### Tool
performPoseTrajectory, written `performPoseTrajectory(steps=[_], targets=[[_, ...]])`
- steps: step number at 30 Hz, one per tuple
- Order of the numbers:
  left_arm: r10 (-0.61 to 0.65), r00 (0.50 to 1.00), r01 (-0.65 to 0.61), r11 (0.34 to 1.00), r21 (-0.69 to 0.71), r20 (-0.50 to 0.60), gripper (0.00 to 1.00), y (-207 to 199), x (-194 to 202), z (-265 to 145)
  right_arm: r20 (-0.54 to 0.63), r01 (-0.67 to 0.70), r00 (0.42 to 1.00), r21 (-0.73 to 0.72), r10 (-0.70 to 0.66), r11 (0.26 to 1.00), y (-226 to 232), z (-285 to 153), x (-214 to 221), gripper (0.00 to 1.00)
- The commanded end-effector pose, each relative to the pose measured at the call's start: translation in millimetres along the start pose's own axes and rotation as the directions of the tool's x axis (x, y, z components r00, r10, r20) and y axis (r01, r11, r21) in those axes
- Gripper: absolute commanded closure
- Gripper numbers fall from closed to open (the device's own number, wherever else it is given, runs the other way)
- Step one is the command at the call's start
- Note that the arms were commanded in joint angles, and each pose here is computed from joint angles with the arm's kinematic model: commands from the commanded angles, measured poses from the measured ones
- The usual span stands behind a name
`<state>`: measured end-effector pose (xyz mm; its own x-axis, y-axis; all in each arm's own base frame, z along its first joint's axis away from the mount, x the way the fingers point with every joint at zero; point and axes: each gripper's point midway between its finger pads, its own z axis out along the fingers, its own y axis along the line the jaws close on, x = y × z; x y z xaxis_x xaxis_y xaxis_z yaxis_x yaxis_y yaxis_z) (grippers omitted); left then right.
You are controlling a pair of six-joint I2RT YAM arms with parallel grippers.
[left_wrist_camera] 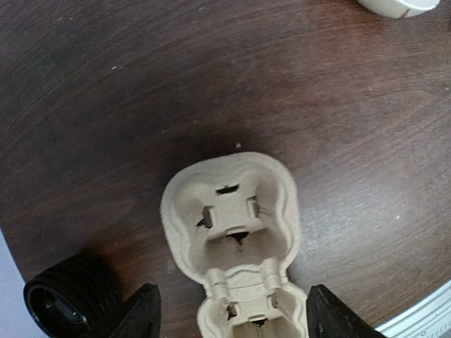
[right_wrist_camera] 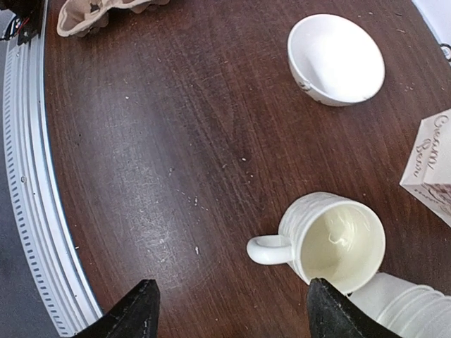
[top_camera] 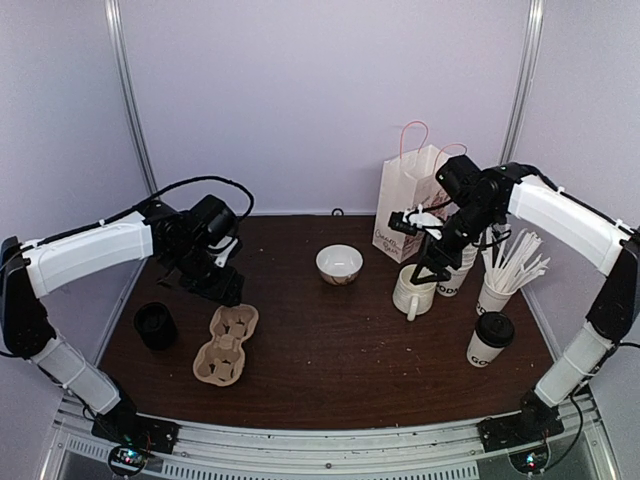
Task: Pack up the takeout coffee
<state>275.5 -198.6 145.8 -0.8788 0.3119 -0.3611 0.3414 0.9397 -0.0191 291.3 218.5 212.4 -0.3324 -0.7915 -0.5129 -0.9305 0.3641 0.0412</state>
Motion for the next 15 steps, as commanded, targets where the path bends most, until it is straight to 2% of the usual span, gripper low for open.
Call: performPoseTrajectory(steps=[1, 4, 8, 11, 15], targets=[[-0.068, 0.997, 0.062, 0.974, -0.216, -0.021, 0.27, 46, 18, -22, -0.003, 0.065, 0.998, 0.026, -0.065, 0.998, 8, 15, -18, 0.25], [-0.117, 0.993, 0.104, 0.946, -0.306, -0.022, 0.2, 72, 29, -41, -0.018, 0.093, 0.996, 0.006, -0.093, 0.996, 20, 25, -20, 0.25], [-0.09, 0.996, 0.081, 0.949, -0.304, -0.013, 0.19, 77, 26, -42, -0.04, 0.063, 0.997, 0.071, -0.061, 0.995, 7, 25, -18, 0.28], [-0.118, 0.993, 0.109, 0.957, -0.27, -0.016, 0.23, 75, 22, -39, -0.091, 0.058, 0.995, 0.109, -0.048, 0.992, -4, 31, -12, 0.31], [-0.115, 0.993, 0.12, 0.976, -0.18, 0.04, 0.23, 60, 8, -36, -0.177, 0.012, 0.984, 0.185, 0.021, 0.983, -24, 44, 2, 0.42]])
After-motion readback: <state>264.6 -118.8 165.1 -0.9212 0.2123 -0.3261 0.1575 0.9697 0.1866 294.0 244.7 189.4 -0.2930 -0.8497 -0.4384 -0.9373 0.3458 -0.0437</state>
